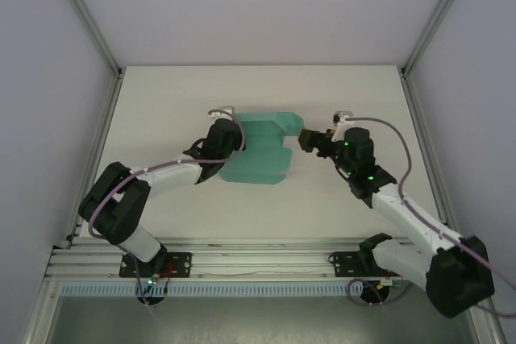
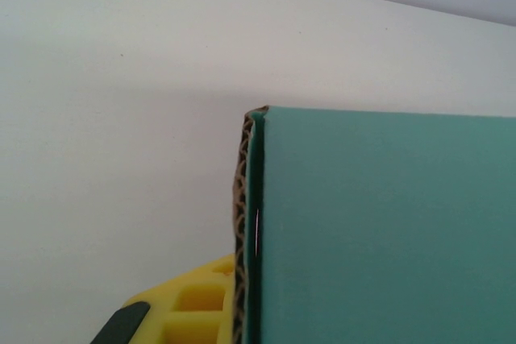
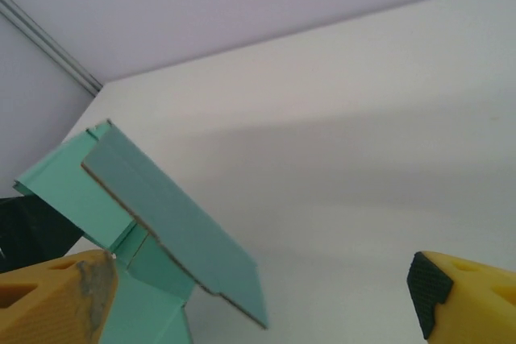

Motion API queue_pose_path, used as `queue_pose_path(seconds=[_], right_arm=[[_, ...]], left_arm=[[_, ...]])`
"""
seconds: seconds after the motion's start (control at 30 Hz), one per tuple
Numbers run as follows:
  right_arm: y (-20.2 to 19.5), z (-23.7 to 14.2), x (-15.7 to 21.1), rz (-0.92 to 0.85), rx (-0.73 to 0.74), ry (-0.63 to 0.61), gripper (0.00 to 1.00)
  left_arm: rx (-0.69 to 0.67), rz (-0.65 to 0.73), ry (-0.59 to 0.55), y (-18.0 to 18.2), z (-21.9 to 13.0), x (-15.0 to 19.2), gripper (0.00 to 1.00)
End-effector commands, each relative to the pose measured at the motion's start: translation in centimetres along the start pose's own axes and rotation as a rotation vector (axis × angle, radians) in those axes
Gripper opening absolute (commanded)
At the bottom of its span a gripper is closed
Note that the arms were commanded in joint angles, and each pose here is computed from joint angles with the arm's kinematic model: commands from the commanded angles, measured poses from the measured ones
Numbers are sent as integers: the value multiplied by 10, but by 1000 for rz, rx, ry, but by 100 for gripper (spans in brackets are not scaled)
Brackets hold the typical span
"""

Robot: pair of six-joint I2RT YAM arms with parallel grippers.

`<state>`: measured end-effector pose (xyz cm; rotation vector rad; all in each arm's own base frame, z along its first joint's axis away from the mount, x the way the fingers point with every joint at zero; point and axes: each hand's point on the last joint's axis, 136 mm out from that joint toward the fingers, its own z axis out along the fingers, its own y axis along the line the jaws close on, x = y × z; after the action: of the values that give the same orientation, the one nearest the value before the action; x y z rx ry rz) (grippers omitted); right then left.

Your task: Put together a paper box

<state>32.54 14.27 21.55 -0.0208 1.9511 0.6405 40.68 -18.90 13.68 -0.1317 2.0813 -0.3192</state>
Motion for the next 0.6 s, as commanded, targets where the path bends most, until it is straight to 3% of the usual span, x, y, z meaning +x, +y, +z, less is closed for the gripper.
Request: queue_pose_path(seconds=[0.0,0.17,0.33,0.43,0.57], right_arm=[[-3,-14,10,-17,-72,87,85],[-10,-13,-11,32,-186,133,72],[12,-1,1,-99,-416,283,68],[14,10,3,-112,-470,350,58],[26,10,14,-123,-590,436,58]], left_arm=[[23,17,-6,3,-6,-6,0],[65,27,8,-2,-6,-3,0],[104,59,13,-8,-8,-2,0],[131,71,20,-13,-8,-2,0],[143,72,23,-16,-7,-2,0]])
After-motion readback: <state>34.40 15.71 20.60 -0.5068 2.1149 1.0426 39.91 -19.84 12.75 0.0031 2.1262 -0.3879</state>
